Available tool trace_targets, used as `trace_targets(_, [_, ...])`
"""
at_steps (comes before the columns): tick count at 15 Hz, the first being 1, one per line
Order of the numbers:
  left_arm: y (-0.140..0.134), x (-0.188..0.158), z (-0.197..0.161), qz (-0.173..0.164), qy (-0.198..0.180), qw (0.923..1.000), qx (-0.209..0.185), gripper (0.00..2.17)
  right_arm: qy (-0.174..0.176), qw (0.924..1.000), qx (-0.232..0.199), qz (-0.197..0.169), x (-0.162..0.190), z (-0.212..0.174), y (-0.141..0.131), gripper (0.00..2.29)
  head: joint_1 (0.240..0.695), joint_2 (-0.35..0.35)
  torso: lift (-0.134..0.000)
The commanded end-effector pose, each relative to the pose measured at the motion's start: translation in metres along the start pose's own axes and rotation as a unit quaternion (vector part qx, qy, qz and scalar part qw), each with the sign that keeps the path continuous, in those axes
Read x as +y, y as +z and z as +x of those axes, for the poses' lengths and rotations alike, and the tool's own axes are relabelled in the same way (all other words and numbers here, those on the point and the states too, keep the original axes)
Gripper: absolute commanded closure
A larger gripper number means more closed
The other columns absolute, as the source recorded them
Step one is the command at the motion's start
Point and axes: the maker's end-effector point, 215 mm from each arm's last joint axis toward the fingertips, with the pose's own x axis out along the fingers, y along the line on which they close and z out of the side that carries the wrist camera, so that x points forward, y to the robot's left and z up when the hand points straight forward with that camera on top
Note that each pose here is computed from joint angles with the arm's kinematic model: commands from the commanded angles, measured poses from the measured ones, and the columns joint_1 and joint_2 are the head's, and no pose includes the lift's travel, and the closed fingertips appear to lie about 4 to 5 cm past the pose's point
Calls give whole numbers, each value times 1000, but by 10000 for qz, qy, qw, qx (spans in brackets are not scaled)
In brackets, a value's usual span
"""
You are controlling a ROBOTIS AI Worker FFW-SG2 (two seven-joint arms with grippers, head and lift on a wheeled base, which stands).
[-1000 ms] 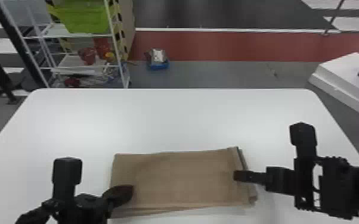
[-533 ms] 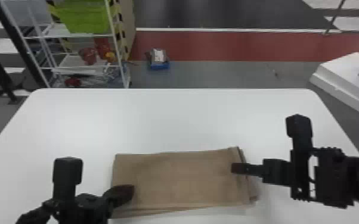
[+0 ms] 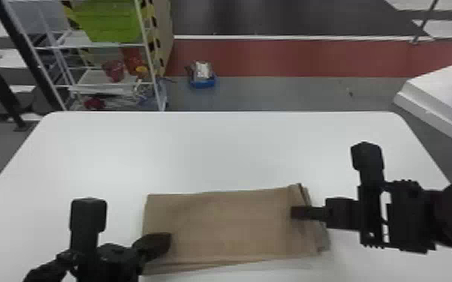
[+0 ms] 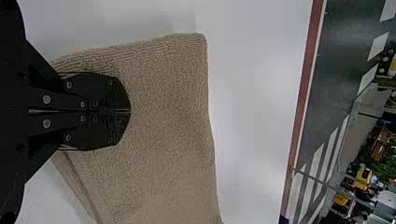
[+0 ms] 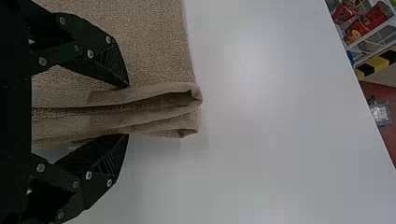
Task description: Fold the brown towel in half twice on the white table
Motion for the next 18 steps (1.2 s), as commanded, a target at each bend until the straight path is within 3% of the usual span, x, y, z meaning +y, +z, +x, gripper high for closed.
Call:
trace_targets(1, [0, 2, -1, -23, 20, 10000, -6, 2064, 87, 9999, 54, -19, 4, 0, -2, 1116, 695, 23, -124])
trace_targets(2, [1, 2, -1, -25, 21, 10000, -16, 2064, 115, 9999, 50, -13, 5, -1, -1, 1119, 695, 29, -124])
trace_targets(4, [1, 4, -2, -35, 36, 10000, -12, 2064, 240, 9997, 10, -21, 12, -3, 1, 1359, 695, 35, -124])
trace_targets(11, [2, -1, 0, -26, -1, 10000, 0, 2064, 666, 9957, -562, -305, 51, -38, 36, 1447, 695, 55, -124])
trace_targets(15, [-1, -6, 3, -44, -47, 9999, 83, 2064, 1198, 9890, -751, -422, 106, -47, 51, 1447, 695, 78, -124])
trace_targets(18, [-3, -17, 7, -1, -119, 9998, 155, 2067, 1364, 9861, -694, -645, 142, -40, 49, 1447, 695, 121, -124])
